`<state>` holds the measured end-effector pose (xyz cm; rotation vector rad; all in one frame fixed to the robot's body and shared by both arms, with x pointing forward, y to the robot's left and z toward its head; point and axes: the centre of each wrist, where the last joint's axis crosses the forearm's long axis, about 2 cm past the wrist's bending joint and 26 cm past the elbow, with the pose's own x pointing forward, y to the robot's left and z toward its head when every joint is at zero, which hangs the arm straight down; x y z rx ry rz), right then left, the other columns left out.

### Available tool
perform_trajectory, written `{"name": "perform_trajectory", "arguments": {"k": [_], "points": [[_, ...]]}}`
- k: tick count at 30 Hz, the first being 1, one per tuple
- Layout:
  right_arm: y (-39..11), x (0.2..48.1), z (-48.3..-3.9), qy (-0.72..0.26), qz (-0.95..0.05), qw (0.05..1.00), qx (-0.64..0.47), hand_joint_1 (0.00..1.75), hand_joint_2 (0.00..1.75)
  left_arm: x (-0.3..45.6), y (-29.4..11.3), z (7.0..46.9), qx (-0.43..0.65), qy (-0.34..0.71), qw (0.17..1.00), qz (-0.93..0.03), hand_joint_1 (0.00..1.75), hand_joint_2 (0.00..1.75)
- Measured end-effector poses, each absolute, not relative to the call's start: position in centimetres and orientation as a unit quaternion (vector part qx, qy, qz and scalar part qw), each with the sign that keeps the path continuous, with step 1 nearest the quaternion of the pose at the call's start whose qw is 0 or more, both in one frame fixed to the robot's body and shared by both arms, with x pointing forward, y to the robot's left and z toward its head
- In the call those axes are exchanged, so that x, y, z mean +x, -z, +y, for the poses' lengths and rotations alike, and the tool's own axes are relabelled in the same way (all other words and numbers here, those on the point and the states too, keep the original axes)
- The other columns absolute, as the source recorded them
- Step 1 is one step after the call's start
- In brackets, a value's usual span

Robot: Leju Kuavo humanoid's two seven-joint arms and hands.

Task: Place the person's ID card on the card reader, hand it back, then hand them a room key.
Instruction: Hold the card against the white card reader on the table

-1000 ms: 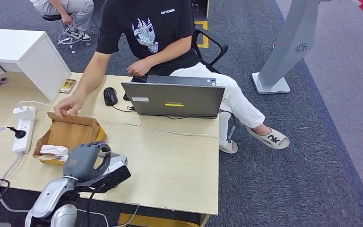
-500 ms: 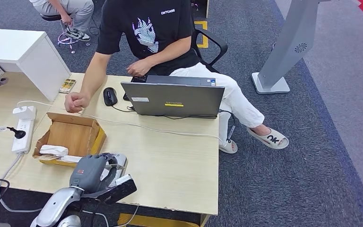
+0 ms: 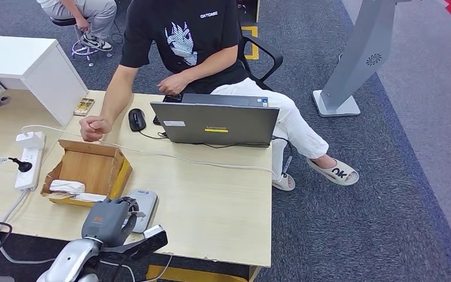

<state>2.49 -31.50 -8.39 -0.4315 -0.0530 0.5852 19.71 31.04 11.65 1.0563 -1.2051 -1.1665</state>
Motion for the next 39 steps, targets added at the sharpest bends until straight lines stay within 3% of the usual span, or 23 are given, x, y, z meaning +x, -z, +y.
{"name": "perform_trajectory", "arguments": {"k": [21,39], "points": [[8.6,2.4,-31.2,-0.288,-0.033,0.934,-0.21,0.0,1.75,20.3,-9.3,32.6,0.495,0.51,0.534,-0.459,1.75,1.75],[8.7,2.6,-31.0,-0.293,-0.035,0.933,-0.206,0.0,1.75,20.5,-8.3,33.0,0.492,0.478,0.57,-0.452,1.75,1.75]]}}
